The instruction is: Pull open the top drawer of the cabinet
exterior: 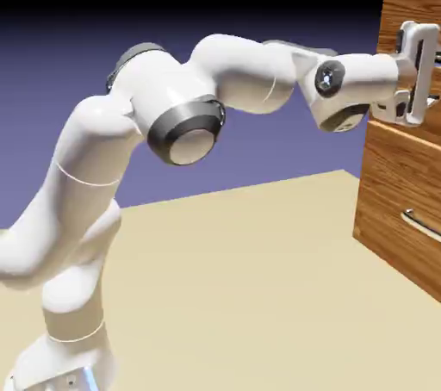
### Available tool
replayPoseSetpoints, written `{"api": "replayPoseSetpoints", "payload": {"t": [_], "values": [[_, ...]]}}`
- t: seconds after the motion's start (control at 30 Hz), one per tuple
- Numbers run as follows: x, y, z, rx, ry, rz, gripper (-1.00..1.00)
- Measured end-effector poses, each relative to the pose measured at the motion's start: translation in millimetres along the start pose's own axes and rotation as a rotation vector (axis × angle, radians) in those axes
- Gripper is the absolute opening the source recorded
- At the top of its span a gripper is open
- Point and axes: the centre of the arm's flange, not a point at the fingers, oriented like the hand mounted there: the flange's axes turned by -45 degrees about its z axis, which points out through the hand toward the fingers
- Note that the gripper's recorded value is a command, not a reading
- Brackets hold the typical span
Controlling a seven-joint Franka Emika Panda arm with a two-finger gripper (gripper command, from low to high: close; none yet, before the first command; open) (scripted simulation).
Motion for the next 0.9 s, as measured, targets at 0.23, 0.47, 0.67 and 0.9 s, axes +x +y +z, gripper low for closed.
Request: {"api": "replayPoseSetpoints", "payload": {"t": [0.23,0.47,0.67,0.9], "values": [[-6,-6,27,0.028,0.022,0.028,0.00],[-9,-7,57,0.029,0.019,0.021,-1.00],[-9,-6,21,0.030,0.019,0.021,-1.00],[-10,-5,-29,0.030,0.019,0.021,-1.00]]}}
